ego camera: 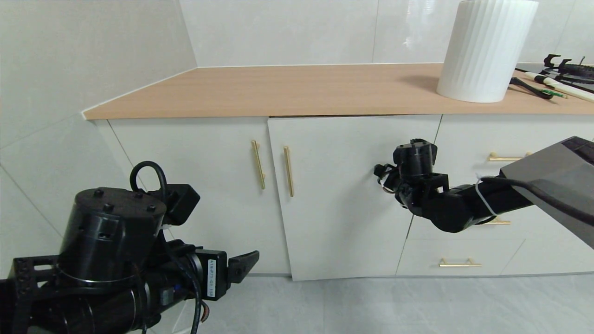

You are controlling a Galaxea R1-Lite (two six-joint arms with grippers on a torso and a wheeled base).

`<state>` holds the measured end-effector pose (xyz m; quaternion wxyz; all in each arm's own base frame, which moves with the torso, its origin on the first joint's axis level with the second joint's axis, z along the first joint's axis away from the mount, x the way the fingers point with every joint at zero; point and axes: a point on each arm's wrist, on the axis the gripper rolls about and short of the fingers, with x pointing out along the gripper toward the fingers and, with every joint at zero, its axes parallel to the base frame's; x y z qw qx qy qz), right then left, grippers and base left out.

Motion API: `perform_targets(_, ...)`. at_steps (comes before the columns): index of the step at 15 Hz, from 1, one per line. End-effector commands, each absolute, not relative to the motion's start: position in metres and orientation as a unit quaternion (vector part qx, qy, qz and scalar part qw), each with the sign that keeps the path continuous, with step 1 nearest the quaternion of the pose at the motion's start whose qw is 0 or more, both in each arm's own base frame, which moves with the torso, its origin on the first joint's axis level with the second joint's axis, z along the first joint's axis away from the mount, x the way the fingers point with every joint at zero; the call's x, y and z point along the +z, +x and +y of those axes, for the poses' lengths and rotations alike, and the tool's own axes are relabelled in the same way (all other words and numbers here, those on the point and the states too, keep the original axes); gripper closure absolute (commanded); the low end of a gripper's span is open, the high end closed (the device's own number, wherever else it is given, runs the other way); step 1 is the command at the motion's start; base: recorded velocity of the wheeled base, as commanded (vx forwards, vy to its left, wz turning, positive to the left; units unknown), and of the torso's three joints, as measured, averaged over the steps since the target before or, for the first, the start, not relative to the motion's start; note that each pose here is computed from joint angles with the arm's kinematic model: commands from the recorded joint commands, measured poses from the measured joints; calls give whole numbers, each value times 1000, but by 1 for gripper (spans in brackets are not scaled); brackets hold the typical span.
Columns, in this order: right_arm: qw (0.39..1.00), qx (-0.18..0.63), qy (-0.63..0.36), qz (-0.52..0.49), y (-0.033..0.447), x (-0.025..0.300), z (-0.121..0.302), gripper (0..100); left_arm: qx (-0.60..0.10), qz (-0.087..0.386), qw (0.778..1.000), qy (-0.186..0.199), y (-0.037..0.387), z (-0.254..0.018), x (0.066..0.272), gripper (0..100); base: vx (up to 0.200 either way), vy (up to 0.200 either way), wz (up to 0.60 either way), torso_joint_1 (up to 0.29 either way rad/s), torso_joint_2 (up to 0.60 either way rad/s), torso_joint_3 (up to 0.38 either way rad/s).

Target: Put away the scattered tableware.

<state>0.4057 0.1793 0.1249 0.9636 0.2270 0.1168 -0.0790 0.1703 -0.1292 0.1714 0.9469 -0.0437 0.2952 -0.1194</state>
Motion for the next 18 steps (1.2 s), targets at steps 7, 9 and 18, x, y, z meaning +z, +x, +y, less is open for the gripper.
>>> perform_targets(7,962,-108,228,101,418,122,175,0,-120,294,947,-44,170,-129,172,0,0,0,0,0,0,0)
perform_targets(9,962,-108,228,101,418,122,175,0,-120,294,947,-45,170,-129,172,0,0,0,0,0,0,0)
perform_targets(18,976,-60,203,44,209,228,85,0,-120,241,960,-72,139,-99,191,0,0,0,0,0,0,0)
